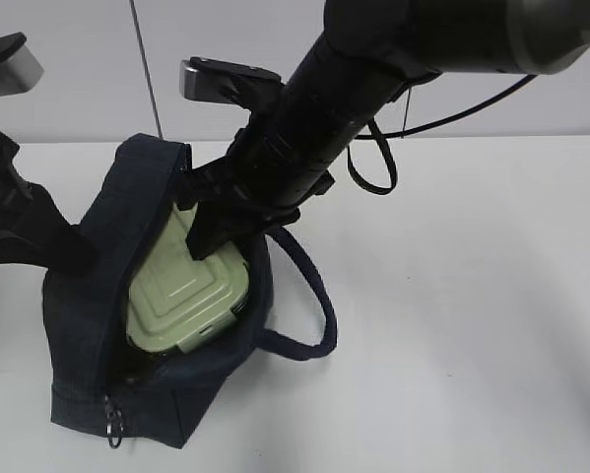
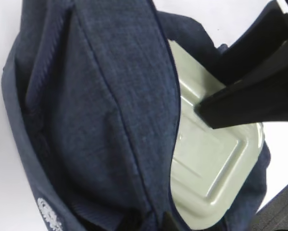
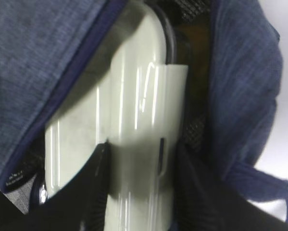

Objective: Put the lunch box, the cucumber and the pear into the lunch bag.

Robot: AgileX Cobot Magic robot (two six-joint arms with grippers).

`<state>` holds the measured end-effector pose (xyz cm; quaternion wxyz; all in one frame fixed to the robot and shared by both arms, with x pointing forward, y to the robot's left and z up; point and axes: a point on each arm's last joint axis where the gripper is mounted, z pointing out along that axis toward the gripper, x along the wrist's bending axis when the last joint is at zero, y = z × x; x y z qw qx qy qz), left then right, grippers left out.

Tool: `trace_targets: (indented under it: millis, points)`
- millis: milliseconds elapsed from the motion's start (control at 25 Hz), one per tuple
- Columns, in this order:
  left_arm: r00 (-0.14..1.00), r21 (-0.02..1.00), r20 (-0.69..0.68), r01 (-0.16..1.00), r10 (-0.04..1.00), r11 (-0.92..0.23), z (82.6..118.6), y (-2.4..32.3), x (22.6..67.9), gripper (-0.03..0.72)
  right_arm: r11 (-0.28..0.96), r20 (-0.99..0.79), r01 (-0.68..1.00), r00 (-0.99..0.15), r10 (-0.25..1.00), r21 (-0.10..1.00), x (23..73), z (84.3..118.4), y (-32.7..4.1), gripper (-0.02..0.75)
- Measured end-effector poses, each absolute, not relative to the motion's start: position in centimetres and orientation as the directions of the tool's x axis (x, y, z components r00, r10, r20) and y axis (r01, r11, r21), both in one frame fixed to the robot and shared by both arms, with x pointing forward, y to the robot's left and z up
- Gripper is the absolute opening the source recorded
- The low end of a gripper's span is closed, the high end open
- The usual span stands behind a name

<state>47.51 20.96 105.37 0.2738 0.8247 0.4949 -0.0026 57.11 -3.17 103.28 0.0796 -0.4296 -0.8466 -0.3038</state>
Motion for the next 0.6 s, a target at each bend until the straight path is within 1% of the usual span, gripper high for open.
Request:
trace_targets:
  millis: [160,200,280,360,440,480,520,600]
  points:
    - [0.51,0.452,-0.274,0.817,0.816,-0.358,105.4,21.0,47.5,0.025,0.441,0.413,0.774,-0.622,0.665,0.455,57.3,103.4,-2.7,0.264]
    - [0.509,0.452,-0.275,0.817,0.815,-0.358,105.4,21.0,47.5,0.025,0.451,0.407,0.763,-0.635,0.656,0.464,57.3,103.5,-2.6,0.279]
    - [0.51,0.449,-0.276,0.818,0.815,-0.36,105.4,21.0,47.5,0.025,0.465,0.399,0.746,-0.654,0.643,0.476,57.3,103.6,-2.6,0.349]
    - [0.51,0.447,-0.279,0.819,0.814,-0.36,105.4,20.9,47.5,0.025,0.467,0.408,0.736,-0.667,0.623,0.49,57.4,104.4,-2.3,0.476]
    - [0.51,0.445,-0.282,0.82,0.813,-0.36,105.4,20.9,47.4,0.025,0.47,0.408,0.727,-0.677,0.612,0.501,57.3,105.0,-2.2,0.568]
    - [0.51,0.444,-0.281,0.82,0.813,-0.361,105.4,20.9,47.4,0.025,0.474,0.402,0.721,-0.682,0.611,0.505,57.2,105.3,-2.3,0.594]
    - [0.51,0.444,-0.281,0.82,0.813,-0.361,105.4,20.9,47.4,0.025,0.479,0.393,0.715,-0.688,0.61,0.509,57.1,105.6,-2.4,0.602]
    - [0.511,0.444,-0.278,0.819,0.813,-0.363,105.4,21.0,47.4,0.025,0.487,0.367,0.702,-0.698,0.615,0.519,56.9,106.3,-2.8,0.592]
